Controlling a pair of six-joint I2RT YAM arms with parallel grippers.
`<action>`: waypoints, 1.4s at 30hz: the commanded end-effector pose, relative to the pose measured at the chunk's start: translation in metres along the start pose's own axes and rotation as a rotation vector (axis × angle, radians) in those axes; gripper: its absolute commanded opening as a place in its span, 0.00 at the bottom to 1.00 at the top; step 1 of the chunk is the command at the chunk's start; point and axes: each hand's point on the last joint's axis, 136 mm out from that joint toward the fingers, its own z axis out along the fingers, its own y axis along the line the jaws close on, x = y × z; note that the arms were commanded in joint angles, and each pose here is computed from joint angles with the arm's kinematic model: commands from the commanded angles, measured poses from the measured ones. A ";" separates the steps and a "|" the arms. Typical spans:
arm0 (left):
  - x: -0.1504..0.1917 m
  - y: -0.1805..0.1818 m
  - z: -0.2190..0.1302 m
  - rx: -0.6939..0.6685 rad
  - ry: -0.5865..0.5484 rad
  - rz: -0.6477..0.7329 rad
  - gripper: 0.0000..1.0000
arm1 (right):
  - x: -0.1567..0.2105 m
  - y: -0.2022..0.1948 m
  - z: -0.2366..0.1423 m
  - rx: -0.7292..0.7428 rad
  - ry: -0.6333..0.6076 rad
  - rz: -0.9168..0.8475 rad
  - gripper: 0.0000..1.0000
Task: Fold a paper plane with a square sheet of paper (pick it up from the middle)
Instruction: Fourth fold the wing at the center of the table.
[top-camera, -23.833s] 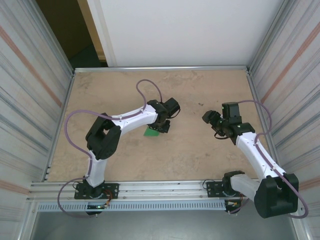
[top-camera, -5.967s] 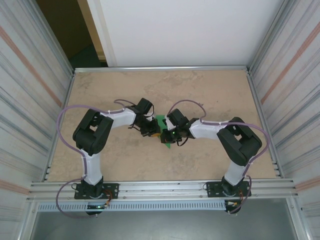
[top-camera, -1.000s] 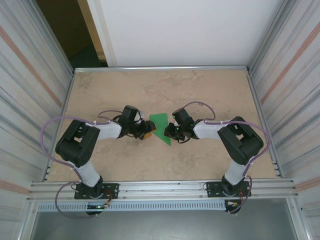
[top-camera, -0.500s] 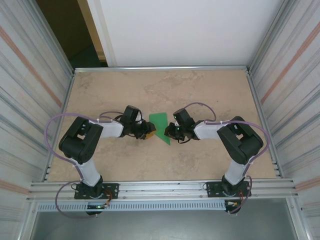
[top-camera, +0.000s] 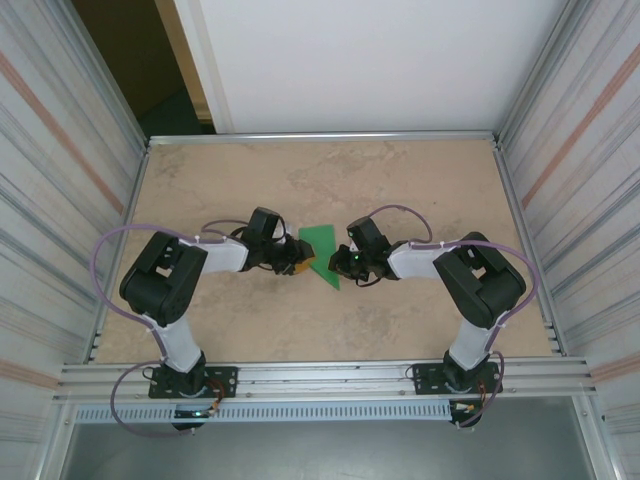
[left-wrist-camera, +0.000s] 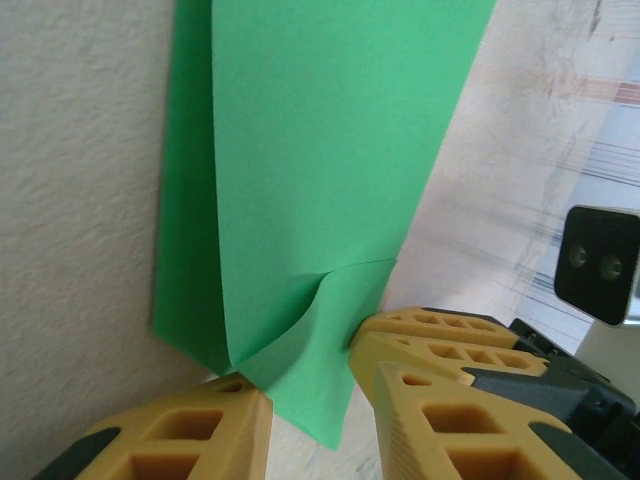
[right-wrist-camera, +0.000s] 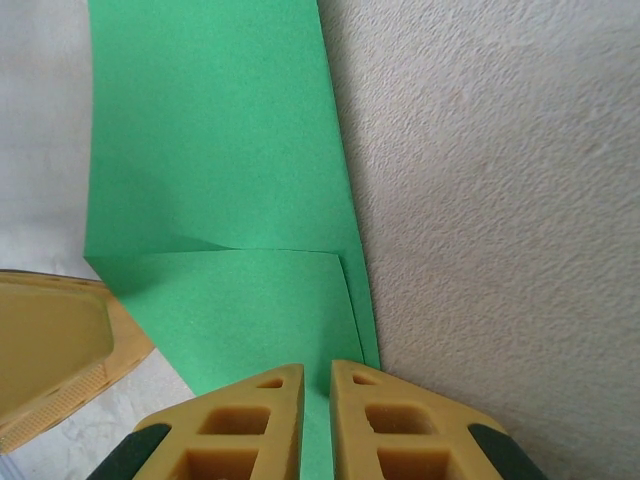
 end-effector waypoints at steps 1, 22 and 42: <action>-0.001 -0.018 0.000 0.059 0.014 0.020 0.32 | 0.014 -0.032 0.007 0.094 0.041 0.047 0.14; -0.018 -0.009 0.006 0.061 0.054 0.093 0.24 | 0.013 -0.032 0.006 0.087 0.041 0.037 0.16; -0.017 -0.019 -0.004 0.025 0.032 0.103 0.03 | -0.015 0.007 -0.047 0.140 -0.152 -0.311 0.41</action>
